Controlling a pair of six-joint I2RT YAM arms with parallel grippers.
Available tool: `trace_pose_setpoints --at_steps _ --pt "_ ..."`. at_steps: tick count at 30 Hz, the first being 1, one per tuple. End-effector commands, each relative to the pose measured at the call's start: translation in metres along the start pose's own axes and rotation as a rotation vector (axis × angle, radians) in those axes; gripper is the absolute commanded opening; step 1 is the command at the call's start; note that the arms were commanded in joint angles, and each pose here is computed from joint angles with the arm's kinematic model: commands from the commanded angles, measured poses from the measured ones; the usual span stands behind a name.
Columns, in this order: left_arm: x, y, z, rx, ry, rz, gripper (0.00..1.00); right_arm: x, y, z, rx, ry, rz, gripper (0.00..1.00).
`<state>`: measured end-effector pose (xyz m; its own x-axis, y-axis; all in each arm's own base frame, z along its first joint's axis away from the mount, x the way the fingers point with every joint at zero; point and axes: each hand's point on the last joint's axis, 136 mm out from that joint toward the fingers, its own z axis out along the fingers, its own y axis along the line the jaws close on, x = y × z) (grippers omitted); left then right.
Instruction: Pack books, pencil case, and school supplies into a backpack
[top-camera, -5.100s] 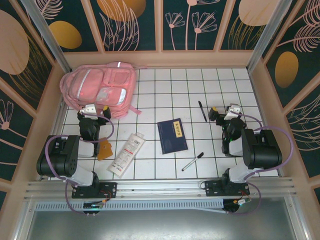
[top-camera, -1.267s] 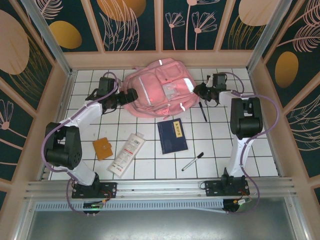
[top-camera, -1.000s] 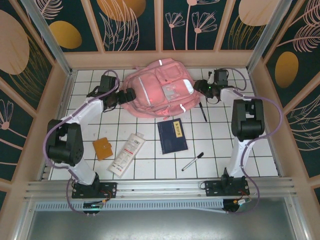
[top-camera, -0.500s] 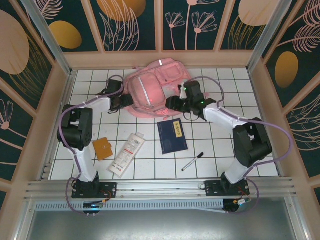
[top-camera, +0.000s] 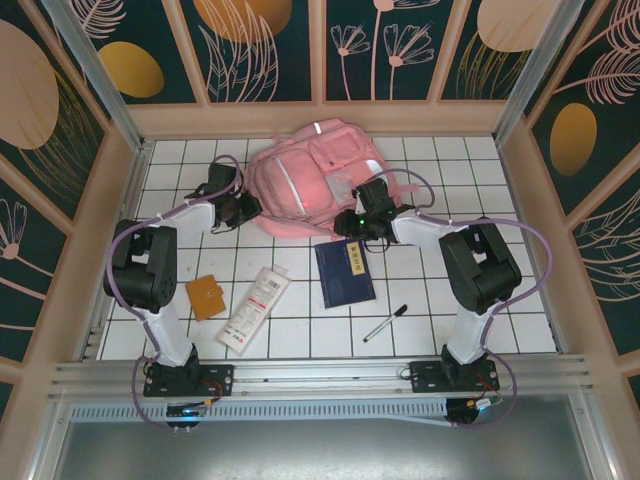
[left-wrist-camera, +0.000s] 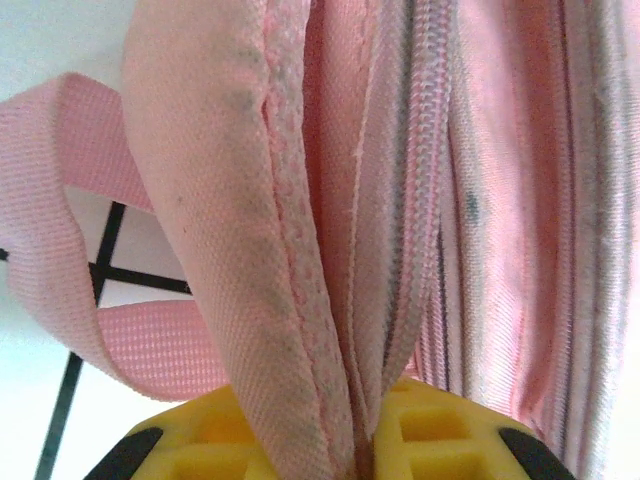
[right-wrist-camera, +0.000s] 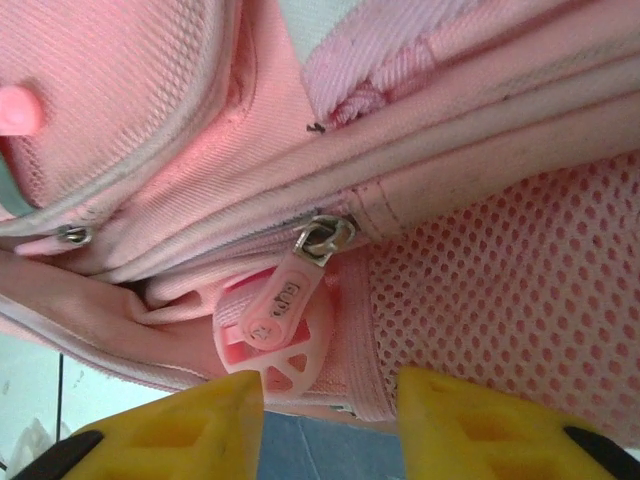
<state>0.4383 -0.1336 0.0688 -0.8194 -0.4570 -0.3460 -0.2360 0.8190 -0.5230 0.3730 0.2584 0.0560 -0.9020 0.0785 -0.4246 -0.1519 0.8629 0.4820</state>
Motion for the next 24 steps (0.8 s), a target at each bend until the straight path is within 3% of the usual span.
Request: trace_pose_setpoints --at_steps 1,9,13,14,16,24 --pt "0.004 -0.036 -0.025 0.150 0.037 -0.043 0.12 0.005 0.006 -0.008 -0.035 -0.014 -0.040 0.43" --pt "-0.008 -0.069 -0.040 0.264 0.046 -0.122 0.08 0.007 0.023 -0.031 -0.085 -0.003 -0.056 0.48" --pt "-0.011 -0.071 -0.040 0.253 0.063 -0.192 0.05 0.008 0.022 -0.049 -0.080 -0.037 -0.025 0.48" --pt "-0.013 -0.074 -0.042 0.258 0.062 -0.201 0.05 0.009 0.021 -0.051 -0.072 -0.043 -0.018 0.50" --pt "-0.018 -0.078 -0.047 0.268 0.049 -0.221 0.04 0.013 0.016 -0.057 -0.058 -0.053 -0.014 0.62" --pt "-0.023 -0.093 -0.059 0.311 0.061 -0.263 0.04 0.002 0.008 -0.047 -0.023 -0.072 -0.027 0.50"
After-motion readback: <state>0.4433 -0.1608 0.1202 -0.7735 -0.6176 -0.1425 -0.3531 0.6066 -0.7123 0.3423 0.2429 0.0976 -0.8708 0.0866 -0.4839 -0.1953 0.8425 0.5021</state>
